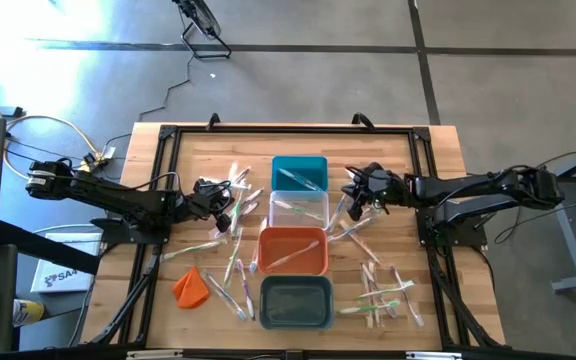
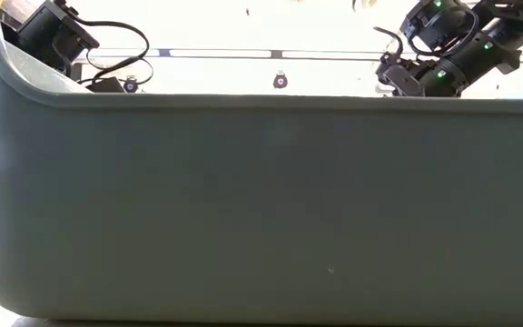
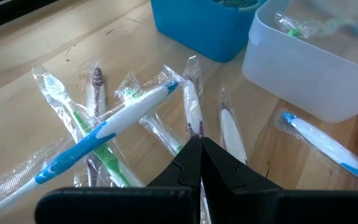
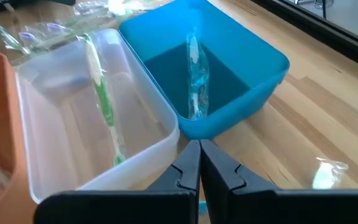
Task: Pick & Place Toothbrushes
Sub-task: Put the violet toothbrush into the green bin
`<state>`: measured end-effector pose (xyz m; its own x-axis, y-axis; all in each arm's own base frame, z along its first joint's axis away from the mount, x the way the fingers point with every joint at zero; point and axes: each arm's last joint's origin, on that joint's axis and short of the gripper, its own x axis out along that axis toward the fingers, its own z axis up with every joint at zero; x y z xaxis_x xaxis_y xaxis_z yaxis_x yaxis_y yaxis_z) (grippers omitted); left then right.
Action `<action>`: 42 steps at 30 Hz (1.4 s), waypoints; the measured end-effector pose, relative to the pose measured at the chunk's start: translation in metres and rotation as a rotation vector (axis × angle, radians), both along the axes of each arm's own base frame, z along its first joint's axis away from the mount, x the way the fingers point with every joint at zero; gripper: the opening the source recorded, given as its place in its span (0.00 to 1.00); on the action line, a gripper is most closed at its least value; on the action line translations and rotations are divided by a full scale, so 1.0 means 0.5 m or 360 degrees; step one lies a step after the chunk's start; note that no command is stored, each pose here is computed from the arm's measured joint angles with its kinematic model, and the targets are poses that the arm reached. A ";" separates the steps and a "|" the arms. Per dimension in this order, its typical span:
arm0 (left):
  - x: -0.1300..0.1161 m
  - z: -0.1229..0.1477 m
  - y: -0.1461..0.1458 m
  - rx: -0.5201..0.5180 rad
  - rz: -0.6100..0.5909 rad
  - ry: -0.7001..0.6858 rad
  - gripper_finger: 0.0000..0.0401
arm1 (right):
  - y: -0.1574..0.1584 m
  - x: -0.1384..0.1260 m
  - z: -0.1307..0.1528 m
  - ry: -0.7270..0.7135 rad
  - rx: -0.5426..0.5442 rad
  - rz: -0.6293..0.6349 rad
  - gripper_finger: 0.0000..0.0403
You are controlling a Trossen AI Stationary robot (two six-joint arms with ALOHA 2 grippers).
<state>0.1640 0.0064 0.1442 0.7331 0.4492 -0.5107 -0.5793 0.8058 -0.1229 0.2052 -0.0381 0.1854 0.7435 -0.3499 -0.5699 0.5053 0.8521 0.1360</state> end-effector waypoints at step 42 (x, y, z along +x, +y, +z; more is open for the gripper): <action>0.000 -0.002 -0.003 -0.0048 -0.0065 0.0013 0.00 | -0.020 -0.022 -0.018 0.0286 -0.0193 -0.0131 0.01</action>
